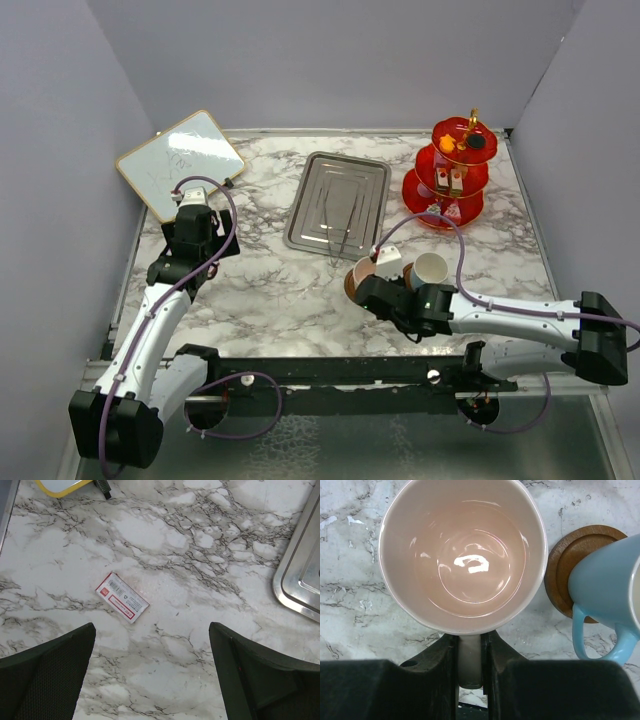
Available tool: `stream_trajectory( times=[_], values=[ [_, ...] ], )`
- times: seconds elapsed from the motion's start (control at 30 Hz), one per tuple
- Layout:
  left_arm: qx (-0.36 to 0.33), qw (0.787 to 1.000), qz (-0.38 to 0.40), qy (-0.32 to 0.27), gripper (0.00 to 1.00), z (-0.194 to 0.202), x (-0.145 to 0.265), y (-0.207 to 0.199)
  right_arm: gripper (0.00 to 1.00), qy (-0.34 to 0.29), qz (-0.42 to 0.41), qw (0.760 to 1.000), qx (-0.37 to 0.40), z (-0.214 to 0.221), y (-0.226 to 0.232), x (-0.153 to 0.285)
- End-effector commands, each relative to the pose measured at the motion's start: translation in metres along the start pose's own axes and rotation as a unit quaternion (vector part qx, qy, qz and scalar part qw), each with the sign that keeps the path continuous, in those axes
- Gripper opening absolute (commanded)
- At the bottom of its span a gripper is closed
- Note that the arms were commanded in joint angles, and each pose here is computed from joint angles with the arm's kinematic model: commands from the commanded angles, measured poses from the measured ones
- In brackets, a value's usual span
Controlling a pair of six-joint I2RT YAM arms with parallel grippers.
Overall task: Serve the afternoon tea
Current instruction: Place the cup on the coaster.
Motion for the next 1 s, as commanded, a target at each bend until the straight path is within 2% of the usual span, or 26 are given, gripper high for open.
stream_trajectory(
  times=[0.0,0.27,0.47,0.57,0.67,0.8,0.97],
  values=[
    [0.004,1.000,-0.006,-0.007,0.99,-0.001,-0.002,0.001,0.01,-0.056,-0.002,0.997,-0.043,-0.024,0.011,-0.005],
    [0.003,1.000,-0.008,-0.003,0.99,0.000,-0.004,0.001,0.01,-0.070,0.011,0.996,-0.059,-0.020,0.014,-0.029],
    [0.003,1.000,-0.008,-0.005,0.99,0.000,-0.003,0.002,0.02,-0.039,0.032,0.997,-0.052,-0.009,0.007,-0.037],
    [0.003,1.000,-0.009,-0.003,0.99,0.000,-0.004,0.002,0.15,-0.030,0.053,0.996,-0.064,-0.001,-0.002,-0.035],
    [0.002,1.000,-0.008,-0.001,0.99,0.001,-0.005,0.001,0.18,-0.027,0.056,0.996,-0.068,0.002,-0.007,-0.031],
    [0.002,1.000,-0.008,-0.002,0.99,0.000,-0.005,0.001,0.37,-0.030,0.027,0.997,-0.068,-0.004,-0.003,-0.024],
    [0.002,1.000,-0.007,0.000,0.99,0.001,-0.005,0.001,0.44,-0.044,-0.017,0.997,-0.068,-0.018,0.005,-0.011]
  ],
)
Point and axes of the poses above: each gripper's point midway between its finger pads, its own x axis back along the fingers, its own y axis along the line the jaws close on, z = x × y, the point moved 2 cm from there along x, back along the fingers, and after that the axes turned 4 degrees about x, right-handed, at the moved point
